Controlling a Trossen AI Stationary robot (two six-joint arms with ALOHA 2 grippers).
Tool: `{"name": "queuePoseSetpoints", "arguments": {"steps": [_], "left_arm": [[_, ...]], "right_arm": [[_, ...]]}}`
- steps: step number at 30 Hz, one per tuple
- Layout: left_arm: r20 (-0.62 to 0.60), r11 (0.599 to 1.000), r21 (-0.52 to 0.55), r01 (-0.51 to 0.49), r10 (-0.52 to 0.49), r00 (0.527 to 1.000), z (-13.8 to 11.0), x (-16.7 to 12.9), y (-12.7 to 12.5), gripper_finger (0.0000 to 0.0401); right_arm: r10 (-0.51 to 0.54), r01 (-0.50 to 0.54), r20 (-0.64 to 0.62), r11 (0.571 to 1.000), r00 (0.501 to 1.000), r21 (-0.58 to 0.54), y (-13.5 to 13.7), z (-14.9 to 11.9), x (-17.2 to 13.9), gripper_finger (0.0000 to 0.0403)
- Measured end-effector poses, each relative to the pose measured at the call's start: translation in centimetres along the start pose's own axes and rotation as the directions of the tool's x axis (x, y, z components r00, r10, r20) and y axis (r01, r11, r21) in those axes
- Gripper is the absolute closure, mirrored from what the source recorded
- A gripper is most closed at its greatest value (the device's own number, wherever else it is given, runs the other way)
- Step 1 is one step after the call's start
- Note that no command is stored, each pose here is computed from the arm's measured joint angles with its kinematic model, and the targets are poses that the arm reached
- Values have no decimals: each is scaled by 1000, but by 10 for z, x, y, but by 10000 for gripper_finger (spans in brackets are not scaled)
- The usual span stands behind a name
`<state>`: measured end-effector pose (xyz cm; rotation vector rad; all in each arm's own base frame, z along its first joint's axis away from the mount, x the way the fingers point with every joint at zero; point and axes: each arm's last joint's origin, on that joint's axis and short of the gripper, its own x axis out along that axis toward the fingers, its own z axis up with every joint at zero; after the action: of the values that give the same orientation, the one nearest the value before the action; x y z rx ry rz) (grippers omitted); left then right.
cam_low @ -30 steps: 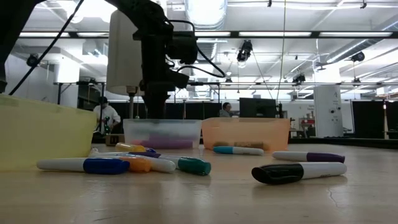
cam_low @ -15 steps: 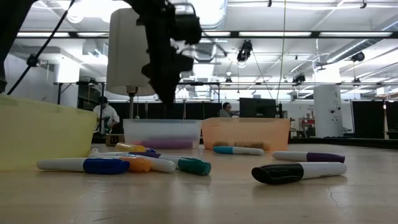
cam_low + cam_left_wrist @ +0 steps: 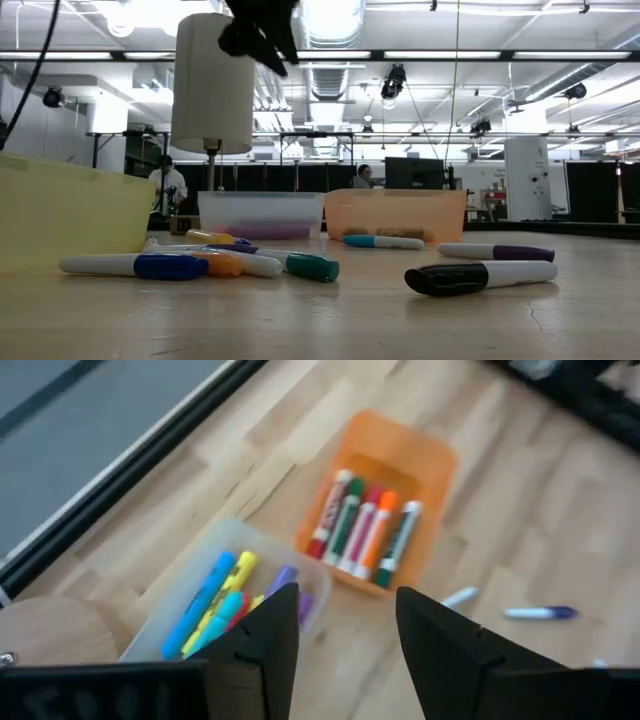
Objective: Pick & Place Markers
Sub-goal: Put the yellow highlighter into the transparent bin
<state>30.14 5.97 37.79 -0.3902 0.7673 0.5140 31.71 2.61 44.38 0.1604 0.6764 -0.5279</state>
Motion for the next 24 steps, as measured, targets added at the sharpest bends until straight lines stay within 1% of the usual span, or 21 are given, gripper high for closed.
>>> {"name": "queuePoseSetpoints", "arguments": {"steps": [4,9,13,14,16,18,20,22,24], "left_arm": [[64,998,15,61,-62,996,-6,-35,-2,241],[138,991,29,133,-135,981,-13,-73,-2,241],[192,981,48,190,-196,962,-19,-96,-3,241],[201,978,52,202,-208,957,-20,-101,-4,241],[226,972,63,228,-236,945,-22,-109,-5,241],[250,966,70,250,-259,933,-22,-115,-6,241],[272,961,70,269,-278,921,-22,-120,-7,241],[288,957,54,286,-289,913,-21,-121,-8,241],[293,954,37,298,-296,909,-21,-122,-9,241]], "right_arm": [[-43,48,-83,996,996,69,1,-15,12,280],[-93,110,-182,990,979,85,5,-38,37,280],[-110,132,-282,989,953,60,8,-62,57,280],[-117,144,-309,987,944,66,8,-69,62,280],[-94,144,-362,983,928,113,10,-80,71,280],[-36,93,-385,987,922,131,14,-89,81,280],[44,14,-371,989,927,150,20,-93,91,280],[140,-75,-328,976,934,203,27,-95,101,280],[234,-168,-257,953,938,252,35,-94,110,280]]}}
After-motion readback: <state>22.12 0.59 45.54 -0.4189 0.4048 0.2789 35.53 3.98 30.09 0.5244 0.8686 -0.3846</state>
